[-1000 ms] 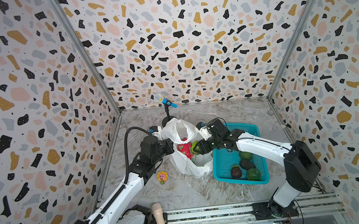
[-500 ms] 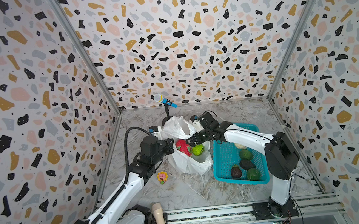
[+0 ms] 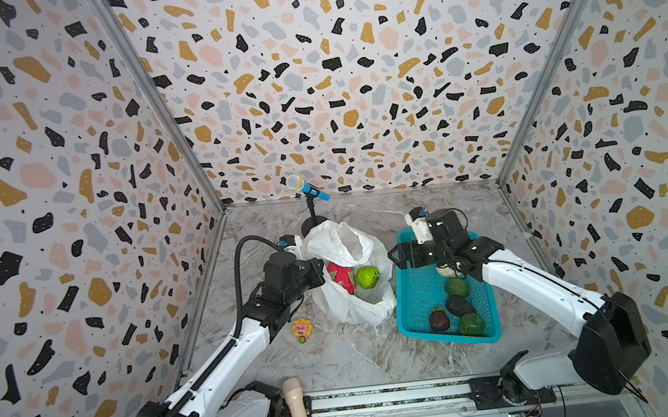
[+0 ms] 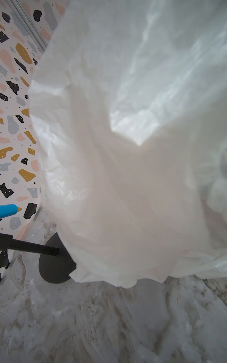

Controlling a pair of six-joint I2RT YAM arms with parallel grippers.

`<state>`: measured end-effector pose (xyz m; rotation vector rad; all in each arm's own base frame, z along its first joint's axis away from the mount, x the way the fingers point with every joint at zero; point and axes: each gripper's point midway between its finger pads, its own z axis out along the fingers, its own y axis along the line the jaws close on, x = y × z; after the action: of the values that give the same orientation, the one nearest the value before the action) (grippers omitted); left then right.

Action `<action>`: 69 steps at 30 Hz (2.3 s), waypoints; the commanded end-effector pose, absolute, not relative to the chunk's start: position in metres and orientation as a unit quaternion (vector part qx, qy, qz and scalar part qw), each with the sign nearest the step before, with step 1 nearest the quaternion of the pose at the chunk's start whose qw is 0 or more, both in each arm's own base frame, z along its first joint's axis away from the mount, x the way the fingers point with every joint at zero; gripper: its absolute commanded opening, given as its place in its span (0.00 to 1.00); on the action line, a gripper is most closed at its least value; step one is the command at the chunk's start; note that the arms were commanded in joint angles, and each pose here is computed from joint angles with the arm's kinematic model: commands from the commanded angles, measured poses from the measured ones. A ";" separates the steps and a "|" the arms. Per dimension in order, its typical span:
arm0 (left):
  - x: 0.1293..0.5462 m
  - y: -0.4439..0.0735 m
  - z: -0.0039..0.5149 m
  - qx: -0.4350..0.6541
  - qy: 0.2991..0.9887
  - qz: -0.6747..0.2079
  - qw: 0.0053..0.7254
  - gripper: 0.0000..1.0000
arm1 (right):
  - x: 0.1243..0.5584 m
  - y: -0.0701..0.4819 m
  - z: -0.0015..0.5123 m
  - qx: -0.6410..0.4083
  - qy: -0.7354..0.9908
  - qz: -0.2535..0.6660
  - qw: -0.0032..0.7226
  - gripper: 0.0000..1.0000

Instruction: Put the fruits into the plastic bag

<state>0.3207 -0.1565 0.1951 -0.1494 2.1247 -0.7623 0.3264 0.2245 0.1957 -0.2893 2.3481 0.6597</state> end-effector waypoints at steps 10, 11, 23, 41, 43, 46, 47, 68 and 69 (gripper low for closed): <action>0.325 -0.154 0.205 -0.069 0.841 -0.308 0.440 0.00 | 0.357 0.095 0.101 0.038 0.961 0.057 0.269 0.99; 0.325 -0.154 0.204 -0.068 0.841 -0.307 0.440 0.00 | 0.358 0.093 0.095 0.042 0.963 0.049 0.263 0.99; 0.325 -0.154 0.203 -0.069 0.842 -0.309 0.438 0.00 | 0.349 0.126 0.063 0.011 0.970 0.082 0.228 0.98; 0.325 -0.154 0.204 -0.068 0.841 -0.308 0.439 0.00 | 0.358 0.160 0.049 -0.010 0.969 0.124 0.213 0.92; 0.325 -0.154 0.204 -0.068 0.842 -0.307 0.439 0.00 | 0.357 0.163 0.046 -0.016 0.970 0.119 0.211 0.87; 0.325 -0.153 0.205 -0.069 0.841 -0.307 0.440 0.00 | 0.356 0.166 0.048 -0.017 0.968 0.122 0.216 0.72; 0.324 -0.154 0.204 -0.069 0.841 -0.307 0.439 0.00 | 0.356 0.167 0.052 -0.017 0.967 0.125 0.221 0.66; 0.324 -0.158 0.206 -0.062 0.839 -0.316 0.439 0.00 | 0.282 0.309 0.195 -0.246 0.844 0.354 0.319 0.43; 0.324 -0.158 0.206 -0.062 0.839 -0.315 0.440 0.00 | 0.283 0.317 0.194 -0.250 0.844 0.358 0.313 0.43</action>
<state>0.3212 -0.1560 0.1942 -0.1580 2.1266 -0.7609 0.2833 0.2880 0.1846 -0.5687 2.2685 0.8663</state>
